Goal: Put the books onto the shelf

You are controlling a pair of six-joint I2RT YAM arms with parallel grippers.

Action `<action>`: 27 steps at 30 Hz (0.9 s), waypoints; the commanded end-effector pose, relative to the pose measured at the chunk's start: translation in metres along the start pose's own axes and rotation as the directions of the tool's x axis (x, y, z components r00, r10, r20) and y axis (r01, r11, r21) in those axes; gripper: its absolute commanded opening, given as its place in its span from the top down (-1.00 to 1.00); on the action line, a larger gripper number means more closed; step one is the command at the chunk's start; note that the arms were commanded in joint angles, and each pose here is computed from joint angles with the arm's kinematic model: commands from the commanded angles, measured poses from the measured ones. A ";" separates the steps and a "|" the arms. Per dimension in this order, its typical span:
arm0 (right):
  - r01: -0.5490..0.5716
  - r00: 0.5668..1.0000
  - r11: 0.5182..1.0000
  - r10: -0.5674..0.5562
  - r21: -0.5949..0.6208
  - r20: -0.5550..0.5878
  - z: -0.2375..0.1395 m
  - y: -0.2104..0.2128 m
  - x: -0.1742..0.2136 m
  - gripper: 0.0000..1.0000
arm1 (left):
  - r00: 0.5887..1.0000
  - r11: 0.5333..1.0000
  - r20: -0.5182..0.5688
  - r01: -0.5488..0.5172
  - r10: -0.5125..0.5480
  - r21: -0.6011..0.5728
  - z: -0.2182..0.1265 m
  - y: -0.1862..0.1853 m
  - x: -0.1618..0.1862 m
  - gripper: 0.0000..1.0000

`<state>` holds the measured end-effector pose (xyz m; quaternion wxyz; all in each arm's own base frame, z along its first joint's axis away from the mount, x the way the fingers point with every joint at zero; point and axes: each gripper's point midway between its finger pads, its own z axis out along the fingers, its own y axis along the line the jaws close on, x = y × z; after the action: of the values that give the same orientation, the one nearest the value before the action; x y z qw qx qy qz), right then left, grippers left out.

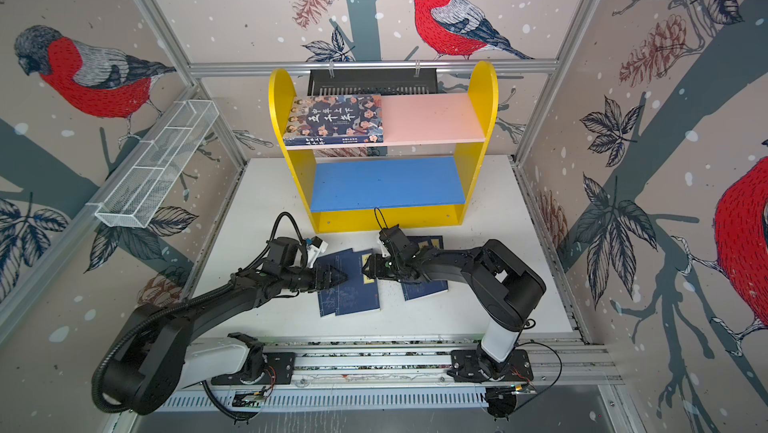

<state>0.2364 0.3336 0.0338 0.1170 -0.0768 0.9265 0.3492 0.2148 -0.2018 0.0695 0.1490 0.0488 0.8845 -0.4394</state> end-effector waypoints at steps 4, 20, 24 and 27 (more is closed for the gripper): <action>-0.037 0.997 0.996 0.043 0.084 -0.063 0.000 -0.020 0.017 -0.14 | 0.997 0.998 0.070 -0.009 0.013 -0.068 -0.009 0.013 -0.013 -0.73; -0.046 0.997 0.993 0.052 0.107 -0.053 -0.006 -0.026 0.017 -0.19 | 0.997 0.997 0.077 -0.004 0.010 -0.080 -0.010 0.015 -0.013 -0.75; -0.046 0.998 0.992 0.049 0.116 -0.026 -0.012 -0.026 0.013 -0.22 | 0.996 0.996 0.090 -0.013 0.021 -0.086 -0.012 0.015 -0.015 -0.75; -0.049 0.999 0.992 0.050 0.114 -0.004 -0.017 -0.025 0.010 -0.25 | 0.996 0.995 0.089 -0.016 0.025 -0.101 -0.013 0.017 -0.015 -0.75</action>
<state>0.2336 0.3174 0.0359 0.1160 -0.0645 0.9347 0.3299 0.2267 -0.1840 0.0692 0.1854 0.0251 0.8948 -0.4054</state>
